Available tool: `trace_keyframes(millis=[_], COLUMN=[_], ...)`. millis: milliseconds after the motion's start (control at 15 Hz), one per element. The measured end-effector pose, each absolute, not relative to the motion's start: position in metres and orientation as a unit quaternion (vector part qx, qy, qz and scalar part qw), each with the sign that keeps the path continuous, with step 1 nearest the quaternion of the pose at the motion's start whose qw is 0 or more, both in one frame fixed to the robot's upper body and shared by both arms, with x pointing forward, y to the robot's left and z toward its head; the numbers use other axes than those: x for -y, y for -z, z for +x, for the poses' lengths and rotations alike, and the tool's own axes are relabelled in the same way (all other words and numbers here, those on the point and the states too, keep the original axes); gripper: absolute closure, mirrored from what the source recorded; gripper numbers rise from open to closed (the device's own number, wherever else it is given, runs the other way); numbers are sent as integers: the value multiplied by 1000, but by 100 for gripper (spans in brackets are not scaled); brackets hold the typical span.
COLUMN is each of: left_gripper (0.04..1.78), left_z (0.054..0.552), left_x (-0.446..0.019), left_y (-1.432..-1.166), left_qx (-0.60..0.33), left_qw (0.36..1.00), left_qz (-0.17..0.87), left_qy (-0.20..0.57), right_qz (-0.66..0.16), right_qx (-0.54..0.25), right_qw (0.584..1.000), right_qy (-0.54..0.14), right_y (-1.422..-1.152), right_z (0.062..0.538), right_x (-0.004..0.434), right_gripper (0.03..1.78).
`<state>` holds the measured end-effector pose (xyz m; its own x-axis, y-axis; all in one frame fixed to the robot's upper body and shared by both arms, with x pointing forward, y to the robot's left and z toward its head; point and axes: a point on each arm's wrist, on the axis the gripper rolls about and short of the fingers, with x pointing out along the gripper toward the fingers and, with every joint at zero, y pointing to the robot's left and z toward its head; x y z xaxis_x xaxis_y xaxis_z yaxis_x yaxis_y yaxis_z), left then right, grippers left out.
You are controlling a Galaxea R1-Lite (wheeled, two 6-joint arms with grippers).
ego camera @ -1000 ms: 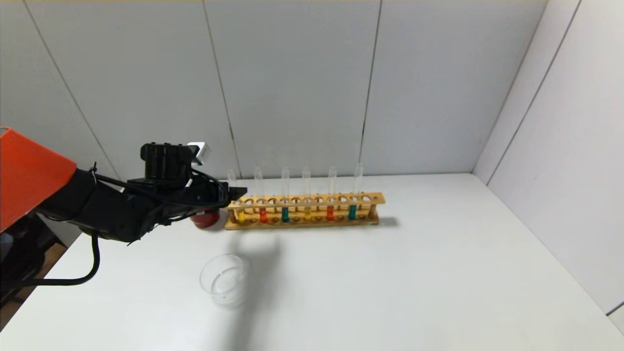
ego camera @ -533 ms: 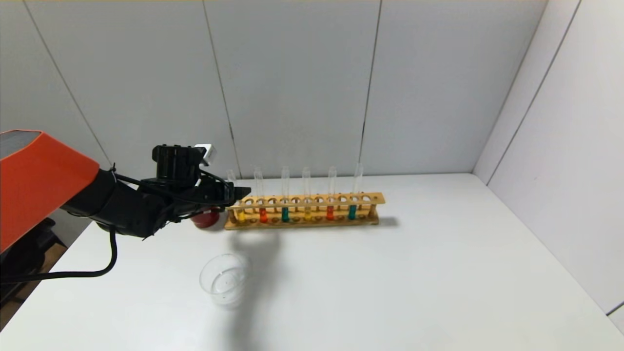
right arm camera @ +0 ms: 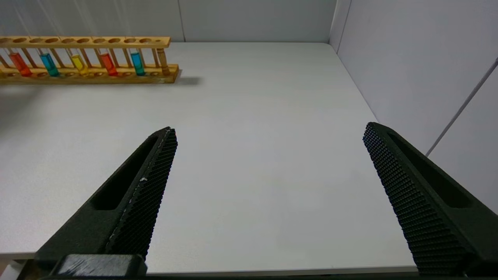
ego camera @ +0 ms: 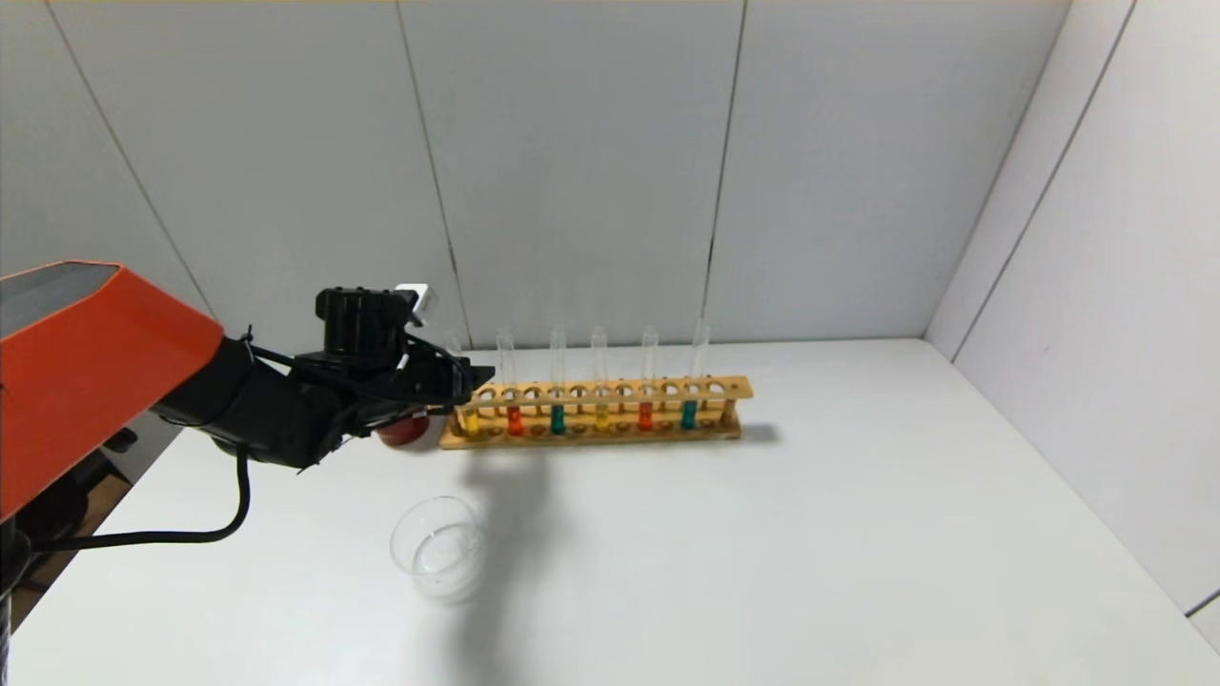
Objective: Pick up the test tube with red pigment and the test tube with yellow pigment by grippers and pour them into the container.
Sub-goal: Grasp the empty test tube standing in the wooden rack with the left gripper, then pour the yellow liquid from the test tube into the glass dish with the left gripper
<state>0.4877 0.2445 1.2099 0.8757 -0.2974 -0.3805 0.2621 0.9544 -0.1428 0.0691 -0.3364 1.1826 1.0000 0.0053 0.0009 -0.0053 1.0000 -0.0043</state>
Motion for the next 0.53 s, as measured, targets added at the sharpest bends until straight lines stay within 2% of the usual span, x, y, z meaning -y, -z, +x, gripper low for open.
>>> trace_keyframes(millis=[200,333,533], left_gripper=[112,141,149], left_z=[490,489,489], left_x=[-241,-240,-240], left_y=[-1205,-1203,-1203], left_qx=[-201,-204,-202], left_qw=[968,967,968], left_qz=[-43,-42,-38], left_qy=[146,146,144], right_qz=[-2,-2,-2], right_qx=[0,0,0], right_qw=[1000,1000,1000], right_qy=[-3,-3,-3], right_y=[-1182,-1183,-1183], right_z=[69,69,69], right_x=[336,336,336], right_gripper=[6,6,6])
